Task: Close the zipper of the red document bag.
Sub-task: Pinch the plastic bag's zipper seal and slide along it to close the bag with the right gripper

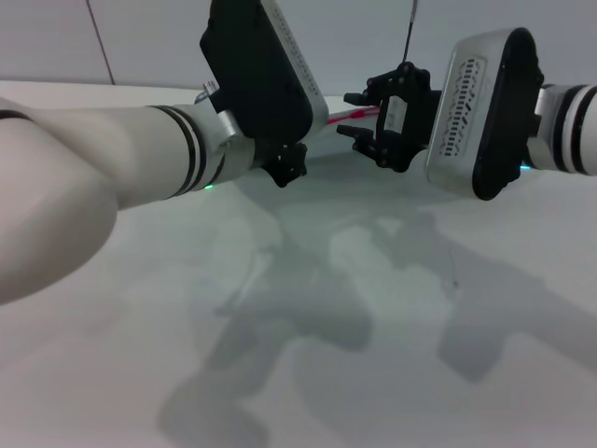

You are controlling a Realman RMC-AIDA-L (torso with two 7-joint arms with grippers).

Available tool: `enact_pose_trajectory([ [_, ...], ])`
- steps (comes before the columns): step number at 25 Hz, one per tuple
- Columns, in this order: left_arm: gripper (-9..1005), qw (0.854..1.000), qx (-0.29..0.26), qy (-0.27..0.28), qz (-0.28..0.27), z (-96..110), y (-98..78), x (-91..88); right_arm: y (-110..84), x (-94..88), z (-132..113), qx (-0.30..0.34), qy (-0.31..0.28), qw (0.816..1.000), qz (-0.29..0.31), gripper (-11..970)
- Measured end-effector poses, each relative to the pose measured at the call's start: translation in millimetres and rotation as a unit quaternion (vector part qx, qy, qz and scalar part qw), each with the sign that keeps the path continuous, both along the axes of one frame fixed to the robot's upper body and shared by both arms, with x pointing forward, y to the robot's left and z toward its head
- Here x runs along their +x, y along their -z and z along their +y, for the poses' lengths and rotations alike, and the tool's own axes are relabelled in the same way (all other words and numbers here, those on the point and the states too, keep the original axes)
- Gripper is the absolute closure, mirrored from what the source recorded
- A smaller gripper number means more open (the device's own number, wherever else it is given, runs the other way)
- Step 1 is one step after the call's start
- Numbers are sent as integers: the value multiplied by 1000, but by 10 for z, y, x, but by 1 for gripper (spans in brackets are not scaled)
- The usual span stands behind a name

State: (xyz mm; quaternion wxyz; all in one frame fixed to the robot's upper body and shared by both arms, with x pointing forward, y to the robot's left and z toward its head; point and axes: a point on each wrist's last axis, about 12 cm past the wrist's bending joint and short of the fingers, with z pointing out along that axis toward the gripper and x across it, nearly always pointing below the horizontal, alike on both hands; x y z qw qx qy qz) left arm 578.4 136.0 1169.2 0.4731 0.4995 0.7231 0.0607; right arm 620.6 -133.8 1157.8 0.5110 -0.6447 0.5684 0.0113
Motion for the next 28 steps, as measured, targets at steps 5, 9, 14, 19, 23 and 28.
enact_pose_trajectory([
  [5, 905, 1000, 1, -1, 2, 9, 13, -2, 1, -3, 1, 0, 0, 1000, 0, 722],
  [9, 903, 1000, 0, -3, 2, 17, 13, 1, -7, -26, 32, 4, -4, 1000, 1, 761],
  [14, 901, 1000, 0, -4, 2, 24, 12, 4, -10, -35, 60, 5, -8, 1000, 3, 779],
  [19, 898, 1000, -1, -6, 2, 31, 11, 7, -18, -58, 109, 4, -14, 1000, 4, 785],
  [23, 896, 1000, -2, -4, 0, 24, 4, 3, -26, -46, 107, 7, -8, 1000, 0, 785],
  [28, 893, 1000, -2, -3, 0, 18, -1, 0, -25, -41, 98, 8, -5, 1000, -2, 805],
])
